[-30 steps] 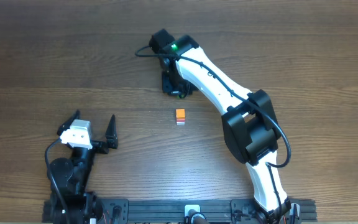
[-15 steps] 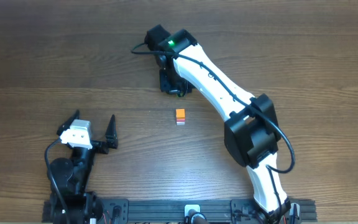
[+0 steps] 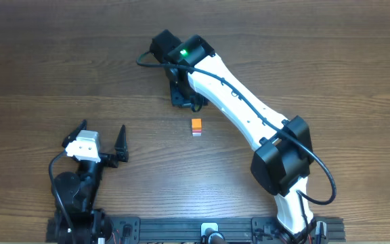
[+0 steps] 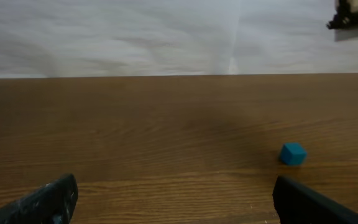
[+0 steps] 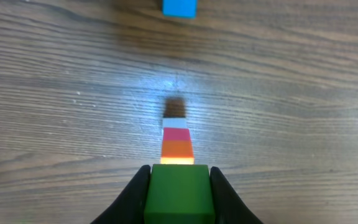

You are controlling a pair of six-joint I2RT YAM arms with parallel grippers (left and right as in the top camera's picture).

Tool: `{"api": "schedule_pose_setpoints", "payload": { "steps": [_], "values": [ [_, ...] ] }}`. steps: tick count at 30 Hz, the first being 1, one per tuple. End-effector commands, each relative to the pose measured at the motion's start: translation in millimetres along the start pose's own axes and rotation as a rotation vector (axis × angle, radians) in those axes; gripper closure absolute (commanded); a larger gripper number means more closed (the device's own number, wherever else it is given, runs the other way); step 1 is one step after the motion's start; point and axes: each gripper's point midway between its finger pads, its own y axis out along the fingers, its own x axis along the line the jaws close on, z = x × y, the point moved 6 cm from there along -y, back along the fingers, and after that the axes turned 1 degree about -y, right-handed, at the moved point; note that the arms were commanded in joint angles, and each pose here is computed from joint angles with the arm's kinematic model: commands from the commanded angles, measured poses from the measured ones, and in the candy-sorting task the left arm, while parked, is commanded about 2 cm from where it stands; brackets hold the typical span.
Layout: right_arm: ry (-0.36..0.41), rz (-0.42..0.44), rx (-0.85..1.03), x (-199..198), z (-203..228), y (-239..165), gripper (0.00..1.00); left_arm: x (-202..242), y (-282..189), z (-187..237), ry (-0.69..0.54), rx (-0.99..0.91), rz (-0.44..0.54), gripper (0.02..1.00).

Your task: Stack Cubes

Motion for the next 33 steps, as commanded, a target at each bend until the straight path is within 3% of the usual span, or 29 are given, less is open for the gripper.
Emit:
{"api": "schedule_pose_setpoints", "payload": {
  "steps": [1,11,33],
  "values": [
    [0.028,-0.003,-0.035,-9.4,18.1,-10.5,0.794,-1.7,0.0,1.4,0.015,0.0,0.013,0.02],
    [0.034,-0.087,-0.042,-7.1,42.0,14.4,0.792,-1.7,0.0,1.4,0.015,0.0,0.013,0.018],
    [0.016,-0.077,-0.027,1.7,42.6,36.8,0.785,-1.7,0.0,1.4,0.015,0.0,0.013,0.018]
  ]
}}
